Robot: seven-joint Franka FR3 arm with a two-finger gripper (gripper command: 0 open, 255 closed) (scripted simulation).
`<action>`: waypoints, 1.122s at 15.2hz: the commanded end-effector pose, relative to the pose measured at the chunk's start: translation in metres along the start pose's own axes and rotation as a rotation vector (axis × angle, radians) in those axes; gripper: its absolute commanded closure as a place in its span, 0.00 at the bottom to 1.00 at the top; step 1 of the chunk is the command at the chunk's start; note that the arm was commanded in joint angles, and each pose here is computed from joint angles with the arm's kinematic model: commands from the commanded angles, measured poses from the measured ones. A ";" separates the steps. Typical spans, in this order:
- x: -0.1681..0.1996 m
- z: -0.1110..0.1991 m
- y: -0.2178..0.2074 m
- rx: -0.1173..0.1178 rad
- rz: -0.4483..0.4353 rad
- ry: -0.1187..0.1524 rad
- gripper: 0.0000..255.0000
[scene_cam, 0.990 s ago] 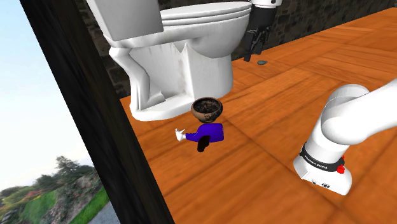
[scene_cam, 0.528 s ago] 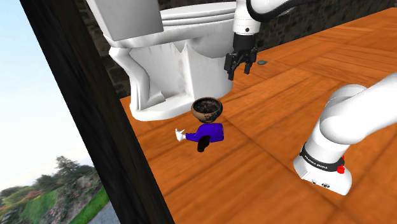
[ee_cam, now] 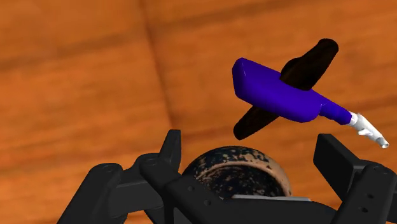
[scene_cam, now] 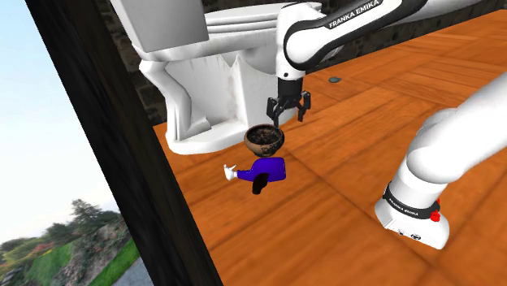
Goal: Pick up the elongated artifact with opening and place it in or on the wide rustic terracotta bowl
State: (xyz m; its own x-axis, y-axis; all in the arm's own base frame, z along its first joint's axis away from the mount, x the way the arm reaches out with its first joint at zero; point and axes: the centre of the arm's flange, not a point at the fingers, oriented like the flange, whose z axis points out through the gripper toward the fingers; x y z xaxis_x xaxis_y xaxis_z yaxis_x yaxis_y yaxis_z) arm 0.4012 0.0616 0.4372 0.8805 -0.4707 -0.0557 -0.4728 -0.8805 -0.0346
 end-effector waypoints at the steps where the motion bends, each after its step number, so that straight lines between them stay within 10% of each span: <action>1: 0.013 0.021 -0.010 0.001 0.074 -0.019 0.00; 17: 0.086 0.201 -0.060 -0.002 0.570 -0.161 0.00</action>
State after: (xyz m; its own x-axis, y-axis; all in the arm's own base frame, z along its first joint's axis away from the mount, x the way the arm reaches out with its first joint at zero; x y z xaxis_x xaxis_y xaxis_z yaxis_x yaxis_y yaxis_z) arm 0.4960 0.0855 0.2407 0.4829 -0.8492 -0.2138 -0.8635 -0.5024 0.0448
